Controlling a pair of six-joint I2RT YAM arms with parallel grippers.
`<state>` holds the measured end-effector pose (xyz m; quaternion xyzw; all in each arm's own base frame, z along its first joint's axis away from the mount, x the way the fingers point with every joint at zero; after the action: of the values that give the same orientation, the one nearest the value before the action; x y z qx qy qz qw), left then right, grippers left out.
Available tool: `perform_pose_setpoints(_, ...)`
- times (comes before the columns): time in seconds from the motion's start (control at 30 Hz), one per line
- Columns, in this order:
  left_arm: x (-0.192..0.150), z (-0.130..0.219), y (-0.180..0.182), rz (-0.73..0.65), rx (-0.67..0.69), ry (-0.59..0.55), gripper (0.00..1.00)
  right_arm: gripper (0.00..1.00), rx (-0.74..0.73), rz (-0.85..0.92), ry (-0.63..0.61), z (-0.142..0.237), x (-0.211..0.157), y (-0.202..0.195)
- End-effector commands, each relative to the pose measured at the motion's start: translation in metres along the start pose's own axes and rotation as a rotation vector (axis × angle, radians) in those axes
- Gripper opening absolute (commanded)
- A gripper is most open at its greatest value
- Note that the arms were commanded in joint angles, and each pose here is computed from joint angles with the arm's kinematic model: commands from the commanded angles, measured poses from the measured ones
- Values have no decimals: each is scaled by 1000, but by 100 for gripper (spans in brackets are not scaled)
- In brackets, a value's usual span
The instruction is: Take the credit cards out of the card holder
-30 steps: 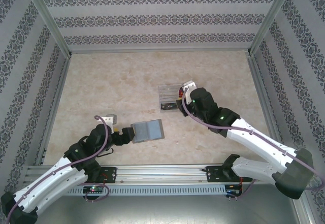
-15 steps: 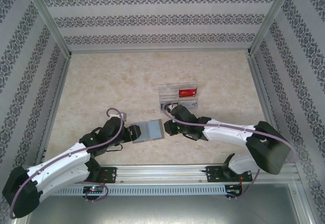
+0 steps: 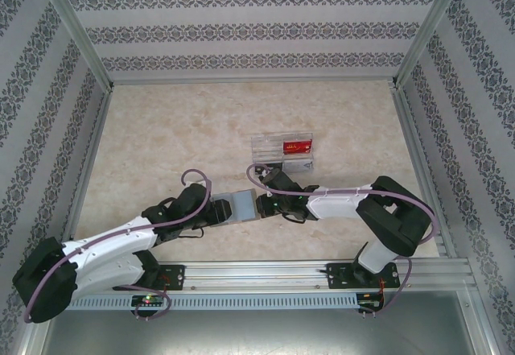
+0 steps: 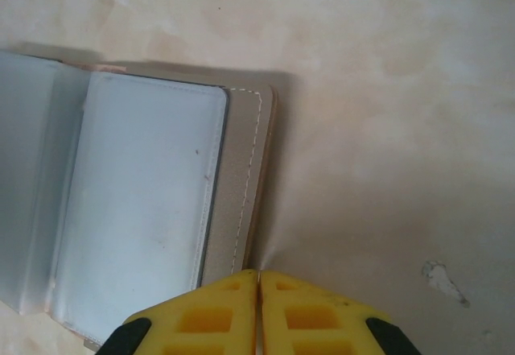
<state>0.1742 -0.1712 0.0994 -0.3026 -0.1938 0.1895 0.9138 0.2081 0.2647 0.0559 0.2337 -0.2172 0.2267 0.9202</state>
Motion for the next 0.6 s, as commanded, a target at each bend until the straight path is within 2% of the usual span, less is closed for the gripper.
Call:
perform_pose_setpoints(0.0, 5, 2, -11, -2, -17, -33, 56, 9, 30, -5, -15, -4, 5, 6)
perform_pose_setpoints(0.33, 6, -4, 7, -8, 97, -51, 55, 9, 49, -10, -8, -7, 5, 9)
perform_pose_setpoints(0.57, 4, -11, 9, -12, 118, -36, 56, 10, 51, -10, -13, -5, 6, 10)
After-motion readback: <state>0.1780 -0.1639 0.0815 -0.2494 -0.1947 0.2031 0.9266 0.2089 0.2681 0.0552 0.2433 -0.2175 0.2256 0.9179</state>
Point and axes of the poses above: each hand's point on the last joint's axis, 136 mm out from that joint toward the fingers, its own z axis back along the fingers, its own y axis along the line the jaws close on, x = y × z, the point moved 5 cm from there along z, back along the fingers, and after that the axes turned 12 degrees about z, right-handed, at the moved point
